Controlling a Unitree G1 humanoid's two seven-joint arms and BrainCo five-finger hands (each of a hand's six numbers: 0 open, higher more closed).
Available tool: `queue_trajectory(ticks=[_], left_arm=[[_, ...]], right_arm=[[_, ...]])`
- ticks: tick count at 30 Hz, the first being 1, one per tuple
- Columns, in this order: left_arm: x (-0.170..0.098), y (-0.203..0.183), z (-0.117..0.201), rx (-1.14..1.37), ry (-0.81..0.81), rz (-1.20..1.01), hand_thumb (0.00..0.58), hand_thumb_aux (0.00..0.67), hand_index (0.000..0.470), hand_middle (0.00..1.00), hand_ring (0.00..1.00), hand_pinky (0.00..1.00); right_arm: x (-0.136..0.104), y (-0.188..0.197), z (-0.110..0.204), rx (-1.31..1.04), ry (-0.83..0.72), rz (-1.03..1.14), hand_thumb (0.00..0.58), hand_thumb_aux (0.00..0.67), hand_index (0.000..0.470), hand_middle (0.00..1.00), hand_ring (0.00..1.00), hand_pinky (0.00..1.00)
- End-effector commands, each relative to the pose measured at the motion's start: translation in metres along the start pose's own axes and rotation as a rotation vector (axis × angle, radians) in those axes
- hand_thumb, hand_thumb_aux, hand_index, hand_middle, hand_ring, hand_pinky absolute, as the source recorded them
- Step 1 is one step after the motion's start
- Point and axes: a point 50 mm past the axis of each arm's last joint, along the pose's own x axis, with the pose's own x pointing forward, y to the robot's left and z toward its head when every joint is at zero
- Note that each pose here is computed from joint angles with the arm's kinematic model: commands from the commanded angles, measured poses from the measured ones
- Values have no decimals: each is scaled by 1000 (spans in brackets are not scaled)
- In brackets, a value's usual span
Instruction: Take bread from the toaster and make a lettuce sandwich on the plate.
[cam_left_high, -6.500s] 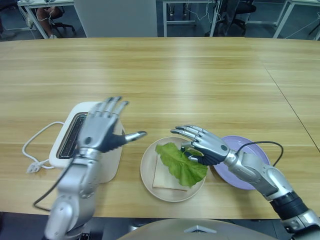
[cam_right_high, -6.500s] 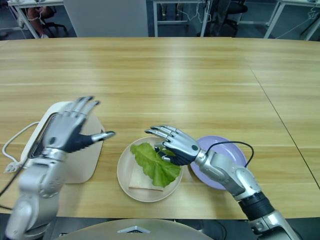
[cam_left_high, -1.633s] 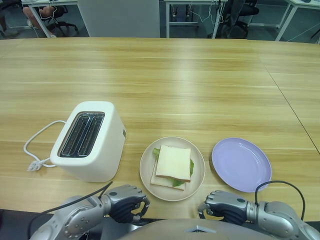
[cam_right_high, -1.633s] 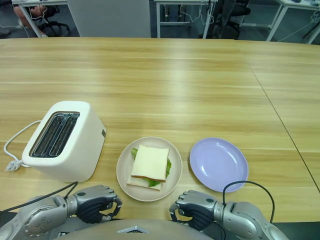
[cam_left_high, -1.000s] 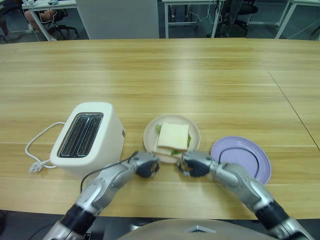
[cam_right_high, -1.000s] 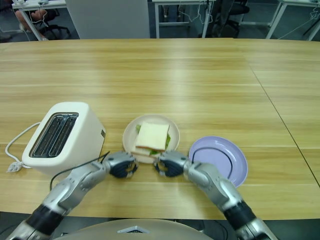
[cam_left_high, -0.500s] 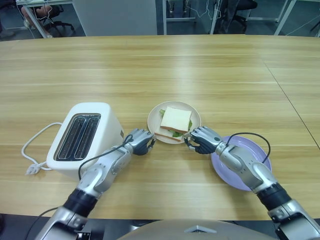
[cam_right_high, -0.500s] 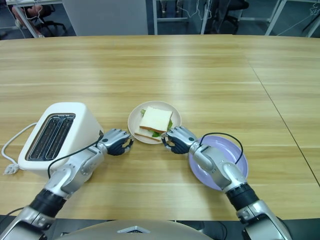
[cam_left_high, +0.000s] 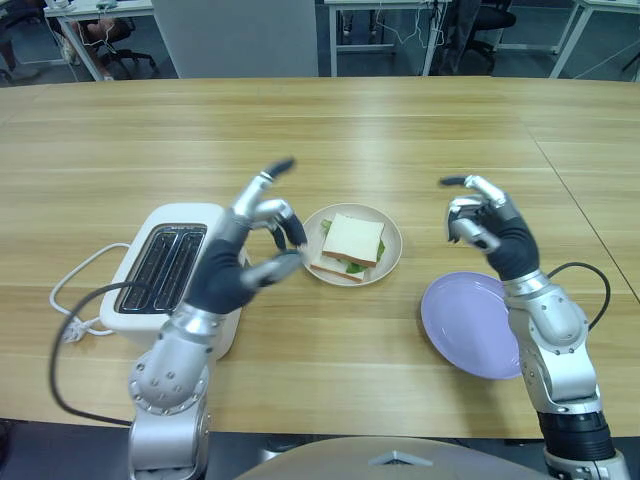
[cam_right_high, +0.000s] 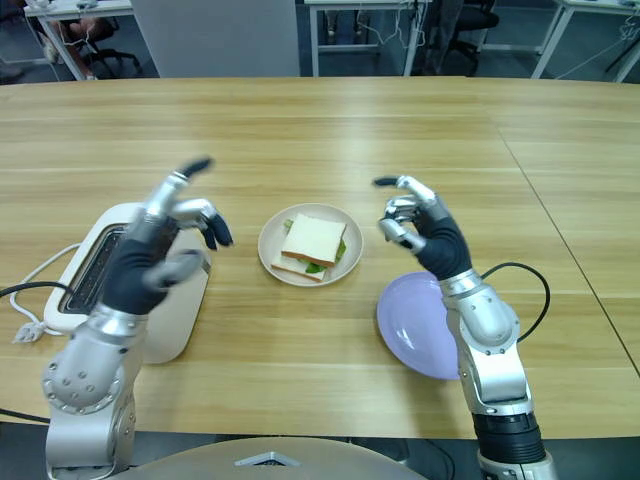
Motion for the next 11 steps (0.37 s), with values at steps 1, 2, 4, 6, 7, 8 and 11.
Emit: queue_trajectory(ticks=[1,2,4,6,7,8,11], left_arm=[[-9,4,-4,-157,6,106,0,0,0,0,0,0],[-11,4,-6,-171,9,120,0,0,0,0,0,0],[-16,6,-10,-174,14,169,0,0,0,0,0,0],[-19,8,-17,-166,13,181,0,0,0,0,0,0],[-20,8,-21,-176,16,182,0,0,0,0,0,0],[-22,9,-25,-189,21,185,0,0,0,0,0,0],[-25,14,-35,-218,24,208,0,0,0,0,0,0]], right_arm=[[-5,-7,-2,120,-10,-68,0,0,0,0,0,0],[-6,-8,-3,138,-22,-90,0,0,0,0,0,0],[-8,-11,-4,171,-48,-127,0,0,0,0,0,0],[-10,-13,-7,181,-61,-152,0,0,0,0,0,0],[-10,-15,-8,188,-64,-162,0,0,0,0,0,0],[-11,-16,-10,193,-65,-169,0,0,0,0,0,0],[-11,-16,-13,211,-64,-164,0,0,0,0,0,0]])
